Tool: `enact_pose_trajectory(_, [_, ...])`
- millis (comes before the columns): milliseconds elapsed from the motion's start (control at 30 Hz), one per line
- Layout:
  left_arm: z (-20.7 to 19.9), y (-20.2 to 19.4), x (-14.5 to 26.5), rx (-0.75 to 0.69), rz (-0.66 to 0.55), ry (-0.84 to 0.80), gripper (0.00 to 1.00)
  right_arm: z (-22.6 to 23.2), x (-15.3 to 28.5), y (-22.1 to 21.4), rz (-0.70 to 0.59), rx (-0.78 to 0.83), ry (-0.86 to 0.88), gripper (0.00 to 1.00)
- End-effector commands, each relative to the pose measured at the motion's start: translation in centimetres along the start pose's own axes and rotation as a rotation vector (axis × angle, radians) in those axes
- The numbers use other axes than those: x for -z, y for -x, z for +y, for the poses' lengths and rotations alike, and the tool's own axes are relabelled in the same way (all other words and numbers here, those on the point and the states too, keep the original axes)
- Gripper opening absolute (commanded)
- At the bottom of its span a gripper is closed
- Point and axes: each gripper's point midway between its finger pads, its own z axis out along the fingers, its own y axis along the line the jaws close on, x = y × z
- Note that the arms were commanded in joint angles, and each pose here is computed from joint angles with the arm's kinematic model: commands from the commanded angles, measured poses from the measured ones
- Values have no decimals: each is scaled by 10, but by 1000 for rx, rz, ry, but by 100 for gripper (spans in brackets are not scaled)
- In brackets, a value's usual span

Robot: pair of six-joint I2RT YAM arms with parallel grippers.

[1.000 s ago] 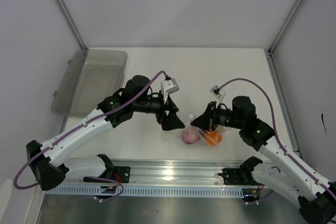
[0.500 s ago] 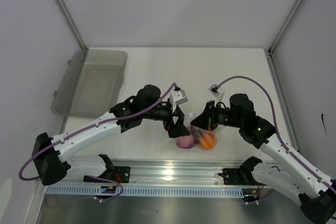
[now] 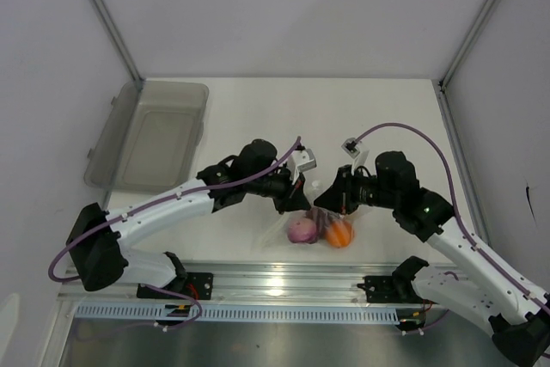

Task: Place the food in the zip-top bag and seal the zipper
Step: Zip the zipper food storage bag at the center of the board.

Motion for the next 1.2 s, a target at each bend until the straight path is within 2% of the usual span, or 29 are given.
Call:
enact_pose_trajectory(0, [-9,13,2,-14,-9,-30,0,21,11,25,-43,64,20,6])
enact_pose_trajectory(33, [-10,12,3,-15,-9,-31,1,19,12,27,-37,86,4,11])
enact_pose_trajectory(67, [-12,14,8,-24,-16,-32,1,13,10,27,-24,89,-28,26])
enact_pose_trajectory(133, [-16,17,15,-42,-26,-36,1,10,16,30,-7,121,-71,42])
enact_pose_trajectory(267, [-32,31,33,-89,-59,-70,1,16,26,37,-13,166,-70,54])
enact_pose_trajectory(433, [-58,44,57,-156,-124,-165,1,34,35,41,-38,223,30,53])
enact_pose_trajectory(633, [-80,52,75,-217,-194,-242,1,66,38,35,-40,284,248,49])
enact_pose_trajectory(933, [-77,48,67,-160,-163,-255,1,86,43,19,-19,316,424,51])
enact_pose_trajectory(1167, [-72,57,66,-101,-161,-225,0,81,35,1,4,266,445,47])
